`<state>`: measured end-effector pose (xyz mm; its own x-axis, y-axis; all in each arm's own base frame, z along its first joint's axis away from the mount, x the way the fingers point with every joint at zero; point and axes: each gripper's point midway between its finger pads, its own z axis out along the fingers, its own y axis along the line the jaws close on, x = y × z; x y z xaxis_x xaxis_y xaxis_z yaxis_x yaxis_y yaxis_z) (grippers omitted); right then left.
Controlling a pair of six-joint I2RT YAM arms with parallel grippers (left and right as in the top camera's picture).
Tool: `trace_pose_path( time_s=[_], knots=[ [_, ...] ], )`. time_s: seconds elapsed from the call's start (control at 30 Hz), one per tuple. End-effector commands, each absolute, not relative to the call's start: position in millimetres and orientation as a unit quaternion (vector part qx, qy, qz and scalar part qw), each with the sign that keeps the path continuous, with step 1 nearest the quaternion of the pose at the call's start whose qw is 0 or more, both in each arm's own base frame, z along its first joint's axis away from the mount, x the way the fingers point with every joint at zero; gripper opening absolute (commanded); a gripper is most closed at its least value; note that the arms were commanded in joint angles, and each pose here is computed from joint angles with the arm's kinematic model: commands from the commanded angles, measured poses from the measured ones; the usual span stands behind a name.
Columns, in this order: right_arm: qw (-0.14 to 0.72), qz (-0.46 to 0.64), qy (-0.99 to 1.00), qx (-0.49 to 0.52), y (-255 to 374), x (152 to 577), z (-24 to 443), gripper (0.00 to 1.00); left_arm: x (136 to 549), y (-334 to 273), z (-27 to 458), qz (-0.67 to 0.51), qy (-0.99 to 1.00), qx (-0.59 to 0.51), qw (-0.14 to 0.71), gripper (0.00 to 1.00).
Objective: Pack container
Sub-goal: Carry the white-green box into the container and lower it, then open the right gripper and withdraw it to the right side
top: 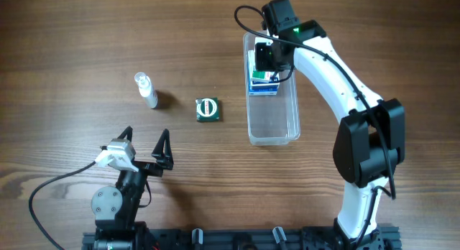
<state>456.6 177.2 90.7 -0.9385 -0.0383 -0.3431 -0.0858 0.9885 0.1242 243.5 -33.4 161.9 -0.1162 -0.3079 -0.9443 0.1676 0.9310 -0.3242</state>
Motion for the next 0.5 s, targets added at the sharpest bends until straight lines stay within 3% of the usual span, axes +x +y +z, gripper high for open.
trace_pose_path(
  time_s=[0.0,0.3,0.4,0.47],
  knots=[
    [0.162,0.058,0.985,-0.027,175.4,451.7,77.2,0.04,243.1,-33.5,160.8,-0.177,0.726,-0.043,0.663,1.0],
    [0.215,0.074,0.973,-0.036,182.7,472.2,125.5,0.1,243.1,-33.5,160.9,-0.177,0.726,-0.043,0.664,1.0],
    [0.245,0.081,0.966,-0.037,181.0,474.4,155.2,0.23,243.1,-33.5,160.8,-0.177,0.726,-0.043,0.663,1.0],
    [0.266,0.086,0.96,-0.028,171.3,475.2,178.0,0.41,243.1,-33.5,160.9,-0.177,0.726,-0.043,0.664,1.0]
  ],
)
